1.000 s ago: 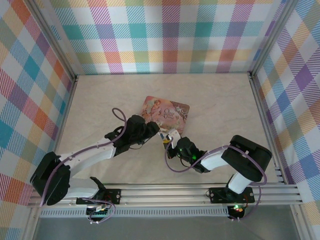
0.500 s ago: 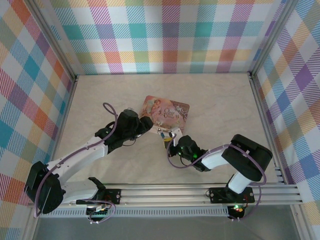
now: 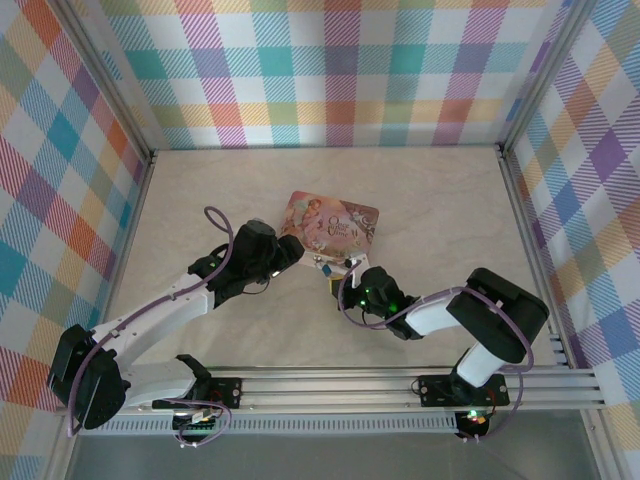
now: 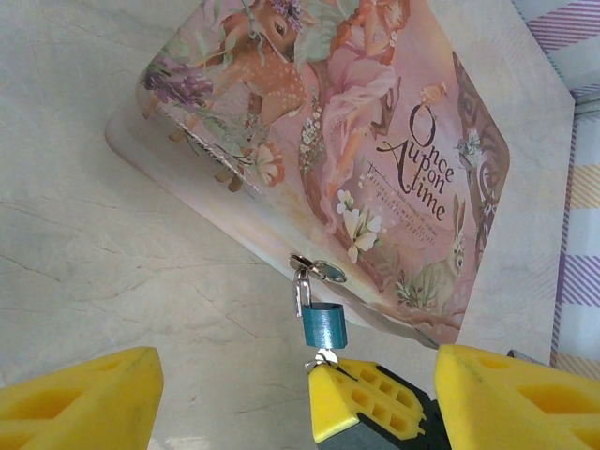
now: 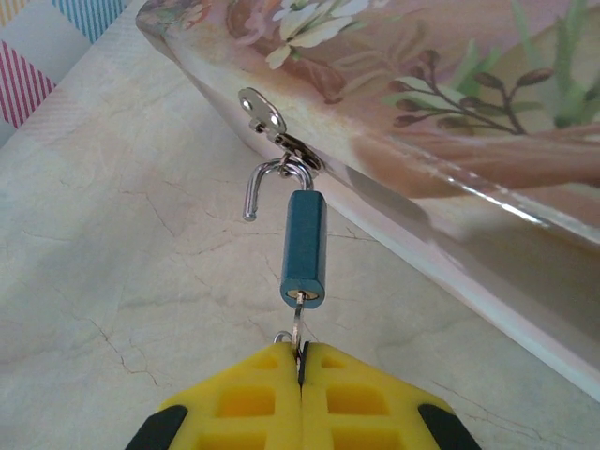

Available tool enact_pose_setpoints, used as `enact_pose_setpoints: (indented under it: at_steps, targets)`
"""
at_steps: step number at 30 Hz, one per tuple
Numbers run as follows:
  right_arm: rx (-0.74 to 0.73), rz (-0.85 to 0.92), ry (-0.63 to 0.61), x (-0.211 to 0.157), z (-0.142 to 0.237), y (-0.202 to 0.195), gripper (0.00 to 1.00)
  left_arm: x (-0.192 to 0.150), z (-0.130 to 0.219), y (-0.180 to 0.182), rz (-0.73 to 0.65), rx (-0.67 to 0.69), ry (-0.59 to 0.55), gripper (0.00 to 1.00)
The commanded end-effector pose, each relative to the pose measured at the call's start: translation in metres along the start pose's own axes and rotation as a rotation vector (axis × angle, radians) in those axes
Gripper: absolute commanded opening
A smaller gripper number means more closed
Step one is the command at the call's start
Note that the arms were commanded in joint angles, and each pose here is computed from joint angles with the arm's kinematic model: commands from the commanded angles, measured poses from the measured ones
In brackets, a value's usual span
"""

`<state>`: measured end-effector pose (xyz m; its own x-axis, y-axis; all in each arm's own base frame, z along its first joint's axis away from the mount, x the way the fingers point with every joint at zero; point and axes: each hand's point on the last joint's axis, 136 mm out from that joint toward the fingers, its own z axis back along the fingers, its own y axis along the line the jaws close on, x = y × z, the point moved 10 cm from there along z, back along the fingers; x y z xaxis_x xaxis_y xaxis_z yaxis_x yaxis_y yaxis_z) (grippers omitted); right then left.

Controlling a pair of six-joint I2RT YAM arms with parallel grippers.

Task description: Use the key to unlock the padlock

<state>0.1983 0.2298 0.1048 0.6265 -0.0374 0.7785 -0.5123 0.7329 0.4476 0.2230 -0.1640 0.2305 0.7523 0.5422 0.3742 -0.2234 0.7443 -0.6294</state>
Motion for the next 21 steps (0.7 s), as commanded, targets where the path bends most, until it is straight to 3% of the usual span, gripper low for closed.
enact_pose_setpoints:
  at_steps: [1,21]
  targets:
    - [-0.013,-0.087,0.037,-0.005,0.002,-0.009,0.00,0.004,0.006,0.001,-0.009,0.013,-0.018,0.76]
    - [0.005,-0.276,0.122,-0.019,-0.010,-0.028,0.00,0.002,0.002,0.006,-0.003,0.032,-0.009,0.77]
